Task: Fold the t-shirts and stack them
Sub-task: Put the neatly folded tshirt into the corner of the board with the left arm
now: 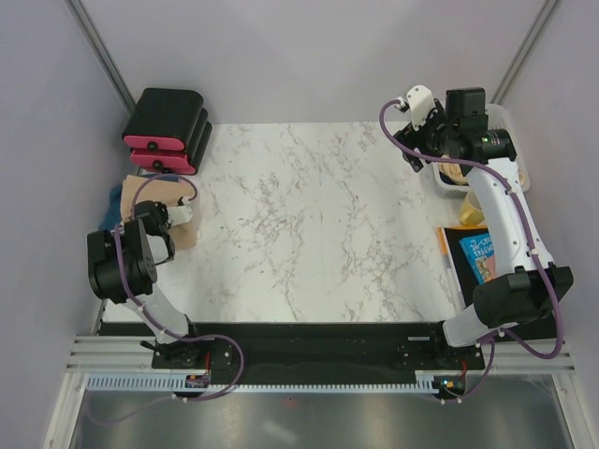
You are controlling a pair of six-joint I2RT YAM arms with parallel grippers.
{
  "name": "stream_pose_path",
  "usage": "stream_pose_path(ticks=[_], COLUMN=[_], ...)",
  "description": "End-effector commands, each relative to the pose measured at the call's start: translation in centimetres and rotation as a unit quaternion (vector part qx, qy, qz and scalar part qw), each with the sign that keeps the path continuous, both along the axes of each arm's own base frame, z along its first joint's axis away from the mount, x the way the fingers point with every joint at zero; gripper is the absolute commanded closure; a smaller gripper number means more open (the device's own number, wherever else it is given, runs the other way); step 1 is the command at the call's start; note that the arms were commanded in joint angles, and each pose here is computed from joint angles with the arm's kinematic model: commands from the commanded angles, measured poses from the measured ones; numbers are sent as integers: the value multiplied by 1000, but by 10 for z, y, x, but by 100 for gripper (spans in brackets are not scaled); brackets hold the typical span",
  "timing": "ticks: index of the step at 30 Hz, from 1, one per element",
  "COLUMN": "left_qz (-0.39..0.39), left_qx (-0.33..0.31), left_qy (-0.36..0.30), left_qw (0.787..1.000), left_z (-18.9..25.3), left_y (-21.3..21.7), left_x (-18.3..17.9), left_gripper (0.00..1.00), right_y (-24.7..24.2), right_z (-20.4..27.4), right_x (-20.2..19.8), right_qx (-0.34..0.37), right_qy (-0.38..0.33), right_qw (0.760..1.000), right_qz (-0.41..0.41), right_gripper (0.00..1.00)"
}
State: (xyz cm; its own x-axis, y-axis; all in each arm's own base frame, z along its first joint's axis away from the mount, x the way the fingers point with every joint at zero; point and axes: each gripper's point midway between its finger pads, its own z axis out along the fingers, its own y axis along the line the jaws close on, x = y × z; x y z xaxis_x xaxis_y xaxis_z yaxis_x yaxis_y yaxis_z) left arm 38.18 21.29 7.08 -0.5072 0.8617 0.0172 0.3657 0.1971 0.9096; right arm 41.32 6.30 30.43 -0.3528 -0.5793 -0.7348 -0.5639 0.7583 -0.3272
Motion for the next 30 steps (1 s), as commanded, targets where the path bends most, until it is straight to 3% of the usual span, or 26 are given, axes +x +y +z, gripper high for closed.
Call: stream_pose_path(ticks=[1, 10, 14, 18, 22, 28, 30], left_qz=[8, 37, 37, 19, 12, -8, -4], left_qx=[71, 69, 46, 35, 23, 29, 49], left_qy=[-20, -56, -88, -71, -25, 33, 23], left_qw=[997, 995, 994, 997, 999, 999, 999], left_z=[18, 44, 79, 65, 22, -30, -27], left_y=[29, 50, 43, 33, 23, 11, 16], left_x=[10, 2, -8, -22, -38, -59, -59], left_gripper=[98, 98, 98, 98, 98, 98, 98], right_y=[2, 0, -1, 2, 4, 3, 2], right_z=[18, 17, 20, 20, 24, 25, 26], right_x=[-2, -6, -5, -3, -2, -3, -5], right_qx=[0, -3, -4, -2, -2, -5, -9], right_qy=[-24, -23, -27, -26, -31, -34, -36], right_qw=[1000, 1000, 1000, 1000, 999, 999, 999], right_qz=[6, 2, 0, 4, 7, 8, 7], right_gripper=[20, 20, 20, 20, 20, 20, 20])
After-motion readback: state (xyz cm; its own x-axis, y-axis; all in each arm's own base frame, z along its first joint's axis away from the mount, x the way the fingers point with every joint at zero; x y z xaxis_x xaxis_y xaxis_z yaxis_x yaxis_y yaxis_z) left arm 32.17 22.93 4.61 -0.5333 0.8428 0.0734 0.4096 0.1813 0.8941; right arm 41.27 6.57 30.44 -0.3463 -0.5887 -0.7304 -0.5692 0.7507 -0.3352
